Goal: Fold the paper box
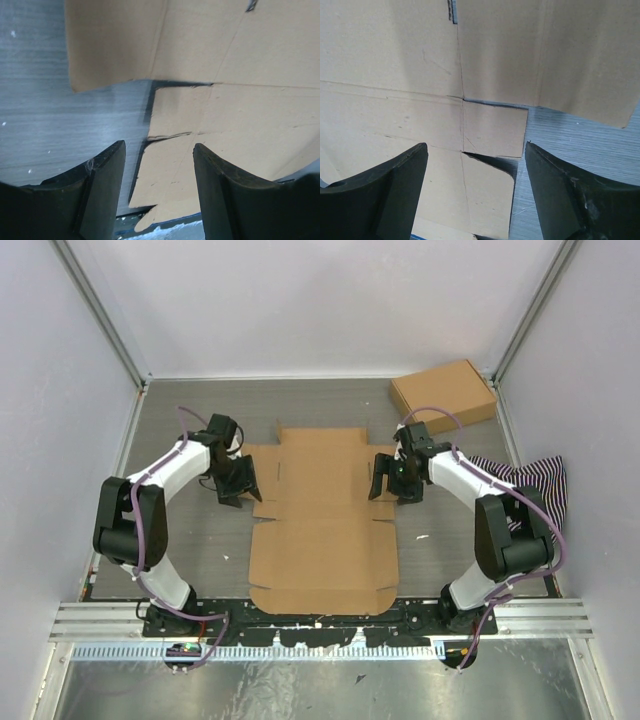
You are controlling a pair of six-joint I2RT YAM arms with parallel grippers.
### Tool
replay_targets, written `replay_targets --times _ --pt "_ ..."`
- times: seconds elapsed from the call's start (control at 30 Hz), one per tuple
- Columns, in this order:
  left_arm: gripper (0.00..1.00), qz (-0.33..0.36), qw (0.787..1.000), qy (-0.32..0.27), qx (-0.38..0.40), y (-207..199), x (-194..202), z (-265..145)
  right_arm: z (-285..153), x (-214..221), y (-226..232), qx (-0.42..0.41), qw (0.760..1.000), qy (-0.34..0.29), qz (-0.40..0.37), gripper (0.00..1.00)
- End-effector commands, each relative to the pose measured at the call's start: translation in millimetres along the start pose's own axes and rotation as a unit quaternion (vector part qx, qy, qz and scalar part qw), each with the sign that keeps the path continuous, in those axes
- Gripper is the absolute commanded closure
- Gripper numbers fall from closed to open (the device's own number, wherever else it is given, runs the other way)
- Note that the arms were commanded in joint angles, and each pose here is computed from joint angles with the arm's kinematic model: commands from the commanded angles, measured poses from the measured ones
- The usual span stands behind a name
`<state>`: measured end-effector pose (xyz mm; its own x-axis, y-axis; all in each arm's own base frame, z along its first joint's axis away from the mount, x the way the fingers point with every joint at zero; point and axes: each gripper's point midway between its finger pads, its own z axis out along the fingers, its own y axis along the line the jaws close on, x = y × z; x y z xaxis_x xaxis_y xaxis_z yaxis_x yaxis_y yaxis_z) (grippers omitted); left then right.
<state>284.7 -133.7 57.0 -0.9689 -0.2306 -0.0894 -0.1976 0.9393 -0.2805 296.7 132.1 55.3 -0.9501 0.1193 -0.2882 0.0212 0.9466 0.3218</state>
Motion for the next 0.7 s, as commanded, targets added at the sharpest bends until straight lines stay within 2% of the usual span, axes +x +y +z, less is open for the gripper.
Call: replay_targets --times 0.0,0.23,0.67 --pt "0.36 -0.002 0.998 -0.027 0.053 -21 -14 0 5 -7 6 -0.015 1.000 -0.011 0.004 0.16" --pt "0.37 -0.018 0.997 0.003 0.070 -24 -5 18 19 17 -6 0.001 1.000 0.031 0.007 0.14" --pt "0.38 -0.006 0.998 0.040 0.043 -21 20 31 19 33 -8 -0.008 0.999 0.051 0.002 0.13"
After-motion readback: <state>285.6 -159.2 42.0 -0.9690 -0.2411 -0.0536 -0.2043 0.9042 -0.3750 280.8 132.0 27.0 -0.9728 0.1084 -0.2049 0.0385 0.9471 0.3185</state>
